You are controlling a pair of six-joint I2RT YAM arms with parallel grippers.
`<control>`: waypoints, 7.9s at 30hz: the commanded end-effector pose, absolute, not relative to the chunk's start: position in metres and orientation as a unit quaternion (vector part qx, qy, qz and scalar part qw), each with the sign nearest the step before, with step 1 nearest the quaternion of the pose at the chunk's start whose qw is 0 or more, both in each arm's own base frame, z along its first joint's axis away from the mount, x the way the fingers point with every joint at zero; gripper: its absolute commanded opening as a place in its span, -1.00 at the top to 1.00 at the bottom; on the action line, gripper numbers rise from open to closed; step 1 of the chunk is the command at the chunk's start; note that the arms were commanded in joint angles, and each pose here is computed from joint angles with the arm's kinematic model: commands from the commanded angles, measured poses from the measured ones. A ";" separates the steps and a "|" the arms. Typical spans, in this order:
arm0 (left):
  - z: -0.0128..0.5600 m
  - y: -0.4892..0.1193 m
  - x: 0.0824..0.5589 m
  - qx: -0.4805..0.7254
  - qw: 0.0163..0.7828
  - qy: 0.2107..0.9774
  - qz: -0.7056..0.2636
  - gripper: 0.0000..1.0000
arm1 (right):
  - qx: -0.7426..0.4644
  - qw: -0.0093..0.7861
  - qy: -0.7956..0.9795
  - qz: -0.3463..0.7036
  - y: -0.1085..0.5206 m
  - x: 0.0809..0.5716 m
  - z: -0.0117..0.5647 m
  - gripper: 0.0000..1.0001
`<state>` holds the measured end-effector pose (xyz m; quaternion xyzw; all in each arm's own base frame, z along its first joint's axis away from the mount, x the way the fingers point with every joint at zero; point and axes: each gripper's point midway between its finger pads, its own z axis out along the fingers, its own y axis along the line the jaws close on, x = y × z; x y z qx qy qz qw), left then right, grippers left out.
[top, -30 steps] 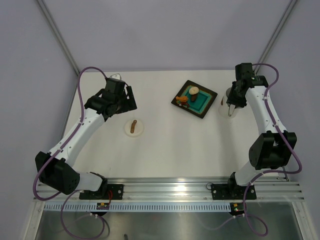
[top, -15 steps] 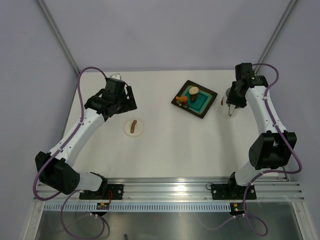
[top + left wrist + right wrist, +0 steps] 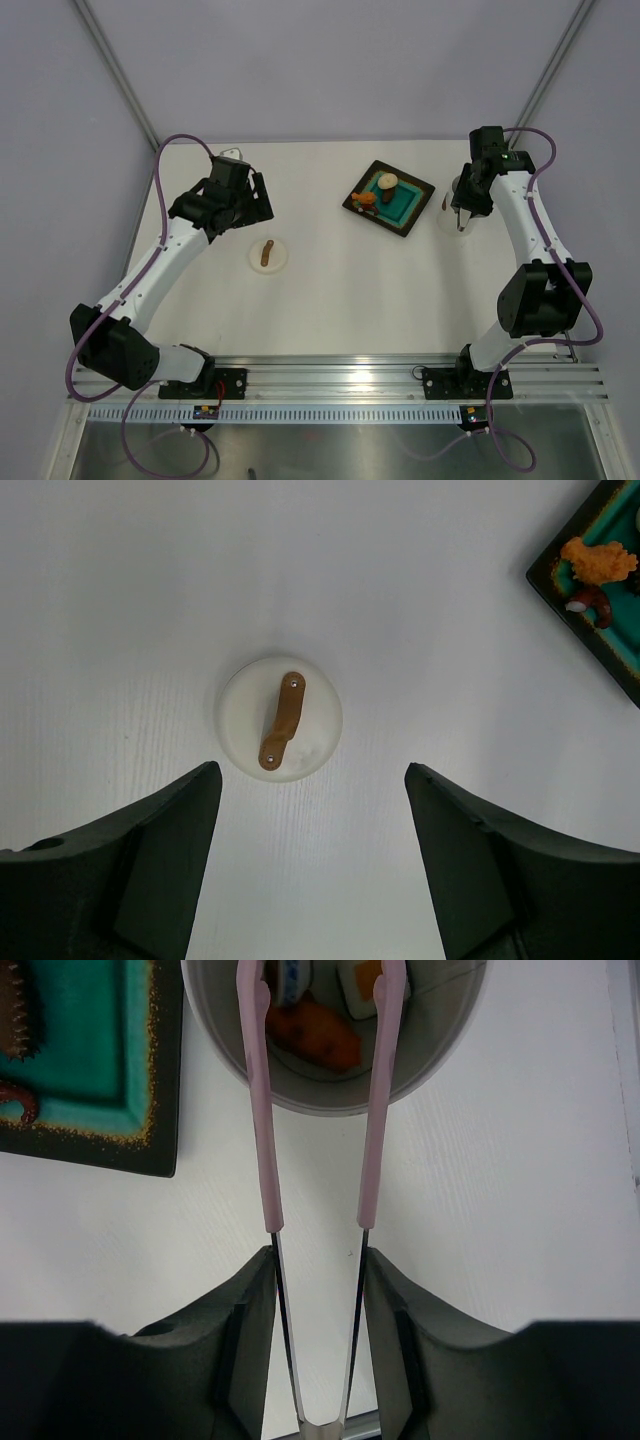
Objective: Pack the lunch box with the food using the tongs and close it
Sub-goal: Place the fake food in the packing box, then pick up the fake food from the plate, then place the fake food in the packing box, then pick up the fake food from the plate.
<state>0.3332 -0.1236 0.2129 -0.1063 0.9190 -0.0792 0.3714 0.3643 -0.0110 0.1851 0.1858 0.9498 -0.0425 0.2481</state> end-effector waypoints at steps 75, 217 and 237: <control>0.237 -0.093 0.343 -0.130 0.419 0.896 -0.064 -0.57 | 0.060 0.217 0.973 0.056 0.147 0.430 0.135 0.14; 0.249 -0.097 0.348 -0.137 0.425 0.890 -0.092 -0.57 | 0.120 0.338 0.933 0.030 0.063 0.374 0.265 0.78; 0.247 -0.095 0.347 -0.138 0.420 0.893 -0.086 -0.57 | 0.045 0.218 0.972 0.071 0.128 0.391 0.161 0.36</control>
